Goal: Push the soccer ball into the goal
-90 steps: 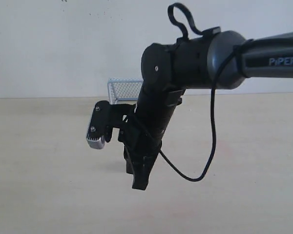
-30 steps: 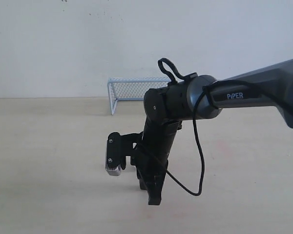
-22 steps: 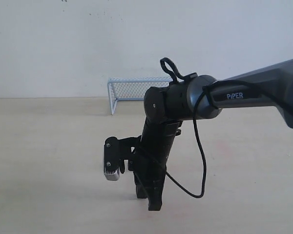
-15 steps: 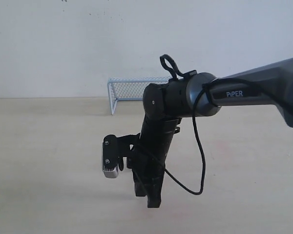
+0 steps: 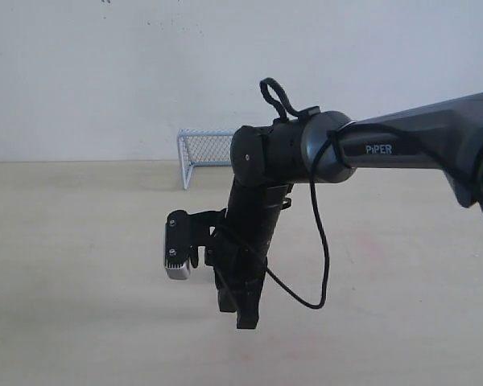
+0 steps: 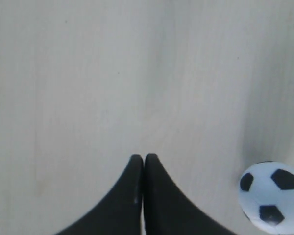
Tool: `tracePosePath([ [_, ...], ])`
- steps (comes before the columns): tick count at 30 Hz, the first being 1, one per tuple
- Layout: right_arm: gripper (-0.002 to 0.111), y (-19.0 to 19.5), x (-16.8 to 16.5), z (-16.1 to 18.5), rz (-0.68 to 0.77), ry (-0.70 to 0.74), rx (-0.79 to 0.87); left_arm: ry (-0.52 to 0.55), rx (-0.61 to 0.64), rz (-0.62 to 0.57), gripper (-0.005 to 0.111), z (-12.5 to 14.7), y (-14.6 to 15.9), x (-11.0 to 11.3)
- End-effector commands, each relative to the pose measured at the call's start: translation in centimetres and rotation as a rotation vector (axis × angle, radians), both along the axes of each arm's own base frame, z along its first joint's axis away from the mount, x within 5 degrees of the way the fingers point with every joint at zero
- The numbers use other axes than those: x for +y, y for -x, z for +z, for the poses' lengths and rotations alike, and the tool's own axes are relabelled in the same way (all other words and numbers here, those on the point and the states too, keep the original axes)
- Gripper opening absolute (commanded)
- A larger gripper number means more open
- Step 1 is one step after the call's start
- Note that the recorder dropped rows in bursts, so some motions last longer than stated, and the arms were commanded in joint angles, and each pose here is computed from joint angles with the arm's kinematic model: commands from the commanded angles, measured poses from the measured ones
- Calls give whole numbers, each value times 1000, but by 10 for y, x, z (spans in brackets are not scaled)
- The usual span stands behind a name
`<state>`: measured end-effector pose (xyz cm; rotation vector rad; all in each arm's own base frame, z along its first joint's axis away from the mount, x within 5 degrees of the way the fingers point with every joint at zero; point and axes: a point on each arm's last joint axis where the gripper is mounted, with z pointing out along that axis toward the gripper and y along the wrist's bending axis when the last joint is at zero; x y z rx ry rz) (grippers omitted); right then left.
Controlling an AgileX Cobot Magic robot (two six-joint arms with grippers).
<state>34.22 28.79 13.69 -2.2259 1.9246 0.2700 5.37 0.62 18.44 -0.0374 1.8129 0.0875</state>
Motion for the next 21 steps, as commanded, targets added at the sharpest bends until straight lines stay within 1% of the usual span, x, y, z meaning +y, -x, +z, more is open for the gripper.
tracePosePath([
  [1, 0, -6, -3, 1, -24, -2, -21, -5, -11, -8, 4, 0, 0, 0],
  [5, 0, -5, -4, 1, -17, 11, -14, -5, -11, -8, 4, 0, 0, 0],
  [8, 0, -13, -1, 1, -16, -16, -101, -5, -11, -8, 4, 0, 0, 0],
  [9, 0, -20, 1, 0, -18, -38, -187, -5, -11, -8, 4, 0, 0, 0],
  [11, 0, -50, 3, 2, -29, -95, -493, -5, -11, -8, 4, 0, 0, 0],
  [12, 0, -64, 5, 10, -42, -143, -665, -5, -11, -8, 4, 0, 0, 0],
  [13, 0, -69, 7, 28, -101, -222, -760, -5, -11, -8, 4, 0, 0, 0],
  [14, 0, -68, 13, 47, -186, -324, -789, -5, -11, -8, 4, 0, 0, 0],
  [15, 0, -62, 18, 61, -225, -375, -794, -5, -11, -8, 4, 0, 0, 0],
  [16, 0, -56, 21, 74, -188, -366, -831, -5, -11, -8, 4, 0, 0, 0],
  [18, 0, -46, 24, 90, -117, -297, -885, -5, -11, -8, 4, 0, 0, 0],
  [19, 0, -42, 23, 97, -100, -261, -902, -5, -11, -8, 4, 0, 0, 0],
  [21, 0, -37, 19, 109, -117, -219, -907, -5, -11, -8, 4, 0, 0, 0],
])
